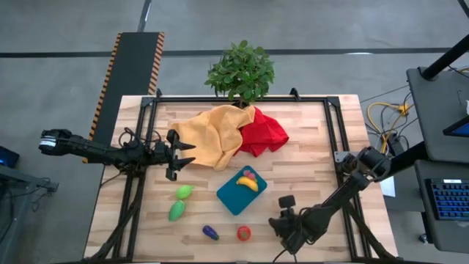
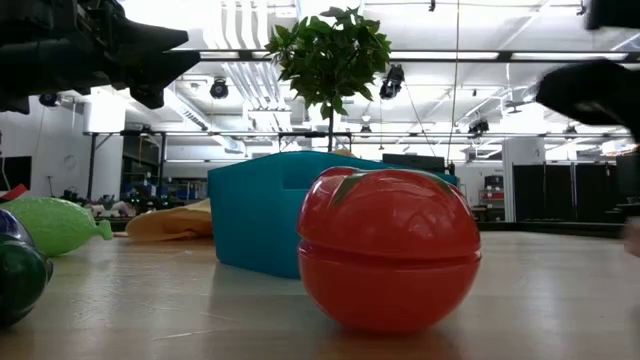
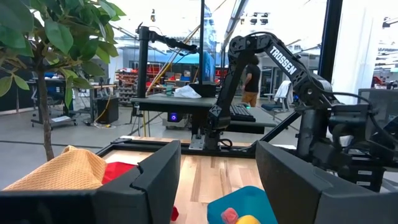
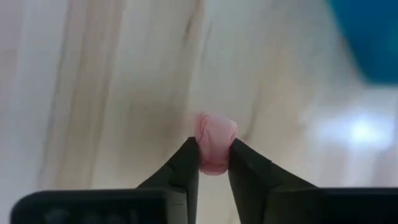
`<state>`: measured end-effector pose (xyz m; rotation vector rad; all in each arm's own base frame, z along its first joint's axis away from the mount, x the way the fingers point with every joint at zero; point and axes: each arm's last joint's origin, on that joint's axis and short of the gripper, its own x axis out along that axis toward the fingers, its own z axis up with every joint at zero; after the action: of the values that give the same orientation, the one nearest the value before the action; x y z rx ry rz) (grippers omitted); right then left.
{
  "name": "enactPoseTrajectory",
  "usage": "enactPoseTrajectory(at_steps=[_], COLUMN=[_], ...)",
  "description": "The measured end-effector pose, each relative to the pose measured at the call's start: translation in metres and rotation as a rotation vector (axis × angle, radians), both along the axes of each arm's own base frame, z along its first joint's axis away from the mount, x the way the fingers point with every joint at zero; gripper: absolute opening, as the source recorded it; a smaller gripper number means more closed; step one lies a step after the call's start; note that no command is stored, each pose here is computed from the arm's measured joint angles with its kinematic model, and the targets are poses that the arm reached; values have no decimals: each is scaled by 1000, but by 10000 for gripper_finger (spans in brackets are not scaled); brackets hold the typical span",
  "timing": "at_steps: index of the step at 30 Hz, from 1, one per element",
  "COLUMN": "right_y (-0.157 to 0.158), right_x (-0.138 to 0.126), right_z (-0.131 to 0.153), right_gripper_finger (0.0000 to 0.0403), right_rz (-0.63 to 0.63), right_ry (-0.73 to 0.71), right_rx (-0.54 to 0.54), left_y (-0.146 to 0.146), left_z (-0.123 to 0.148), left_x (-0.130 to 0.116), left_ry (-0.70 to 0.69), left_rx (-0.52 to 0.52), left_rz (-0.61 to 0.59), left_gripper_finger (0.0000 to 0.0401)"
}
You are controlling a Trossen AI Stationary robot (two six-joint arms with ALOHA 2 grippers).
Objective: Pick and placing Produce into tupperware
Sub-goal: Put the pink peach into the blue bin
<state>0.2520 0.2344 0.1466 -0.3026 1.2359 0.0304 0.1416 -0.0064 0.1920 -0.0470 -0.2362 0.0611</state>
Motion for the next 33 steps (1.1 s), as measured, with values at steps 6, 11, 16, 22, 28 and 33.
enactPoseTrajectory(at_steps=[6, 11, 16, 22, 28, 33], right_y=[-16, -28, -47, -89, -130, -150], right_x=[26, 51, 78, 99, 110, 113], right_z=[13, 31, 62, 78, 71, 65], right_gripper_finger=[51, 51, 50, 50, 50, 50], right_rz=[32, 4, -99, -192, -229, -250], right_ry=[-54, -128, -268, -278, -185, -140], right_rx=[-56, -83, -144, -140, -86, -28], left_y=[0, 0, 0, 0, 0, 0], left_z=[0, 0, 0, 0, 0, 0], left_x=[0, 0, 0, 0, 0, 0], left_ry=[0, 0, 0, 2, 3, 3], left_rx=[0, 1, 0, 0, 1, 1], left_rz=[1, 2, 2, 2, 2, 2], left_gripper_finger=[196, 196, 196, 196, 196, 196])
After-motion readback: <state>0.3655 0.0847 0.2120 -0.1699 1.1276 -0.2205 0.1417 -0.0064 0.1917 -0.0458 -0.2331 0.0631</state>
